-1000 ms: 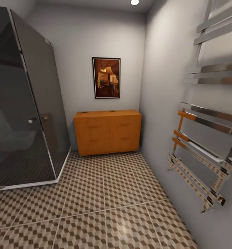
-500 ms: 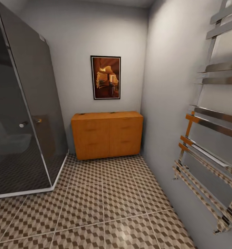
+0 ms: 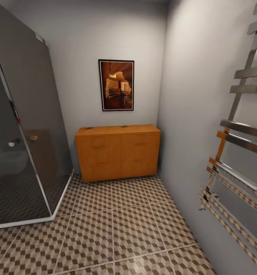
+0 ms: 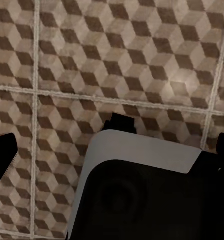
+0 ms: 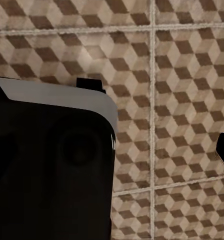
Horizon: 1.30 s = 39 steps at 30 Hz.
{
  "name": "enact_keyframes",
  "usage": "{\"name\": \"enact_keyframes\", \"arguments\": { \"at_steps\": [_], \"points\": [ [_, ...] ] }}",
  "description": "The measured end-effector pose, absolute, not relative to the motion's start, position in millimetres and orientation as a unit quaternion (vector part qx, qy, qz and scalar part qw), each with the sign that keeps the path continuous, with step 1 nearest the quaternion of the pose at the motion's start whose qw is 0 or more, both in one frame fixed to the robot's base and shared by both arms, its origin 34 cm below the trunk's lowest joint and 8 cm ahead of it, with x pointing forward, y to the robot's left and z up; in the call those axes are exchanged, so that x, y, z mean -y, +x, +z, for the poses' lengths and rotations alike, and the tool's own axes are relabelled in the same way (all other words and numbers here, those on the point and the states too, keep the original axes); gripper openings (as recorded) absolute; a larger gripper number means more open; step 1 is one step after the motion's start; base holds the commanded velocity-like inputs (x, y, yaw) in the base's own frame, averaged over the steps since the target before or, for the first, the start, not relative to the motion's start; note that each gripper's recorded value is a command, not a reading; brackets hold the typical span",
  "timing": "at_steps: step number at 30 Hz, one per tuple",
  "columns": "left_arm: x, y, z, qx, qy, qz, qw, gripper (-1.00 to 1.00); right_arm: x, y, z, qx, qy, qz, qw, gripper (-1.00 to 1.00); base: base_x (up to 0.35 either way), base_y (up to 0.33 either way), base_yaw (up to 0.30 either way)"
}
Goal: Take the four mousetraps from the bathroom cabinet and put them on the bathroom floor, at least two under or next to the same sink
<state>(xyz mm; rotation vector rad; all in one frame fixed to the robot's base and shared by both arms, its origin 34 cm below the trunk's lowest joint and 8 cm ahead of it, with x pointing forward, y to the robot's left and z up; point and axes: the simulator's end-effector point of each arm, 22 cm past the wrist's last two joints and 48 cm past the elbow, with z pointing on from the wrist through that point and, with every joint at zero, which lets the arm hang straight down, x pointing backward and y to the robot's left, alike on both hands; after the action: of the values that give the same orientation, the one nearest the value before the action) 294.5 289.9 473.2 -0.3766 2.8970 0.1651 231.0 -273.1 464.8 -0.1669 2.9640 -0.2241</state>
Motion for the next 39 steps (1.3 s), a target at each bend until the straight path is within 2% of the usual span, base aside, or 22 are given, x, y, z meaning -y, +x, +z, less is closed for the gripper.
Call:
{"name": "enact_keyframes", "arguments": {
  "at_steps": [39],
  "points": [
    [-293.0,296.6,473.8,-0.984,-0.127,0.058,0.110,1.00,274.5,232.6,465.2,-0.992,-0.054,-0.076,0.086,1.00,0.324,0.000,0.000]
  ]
}}
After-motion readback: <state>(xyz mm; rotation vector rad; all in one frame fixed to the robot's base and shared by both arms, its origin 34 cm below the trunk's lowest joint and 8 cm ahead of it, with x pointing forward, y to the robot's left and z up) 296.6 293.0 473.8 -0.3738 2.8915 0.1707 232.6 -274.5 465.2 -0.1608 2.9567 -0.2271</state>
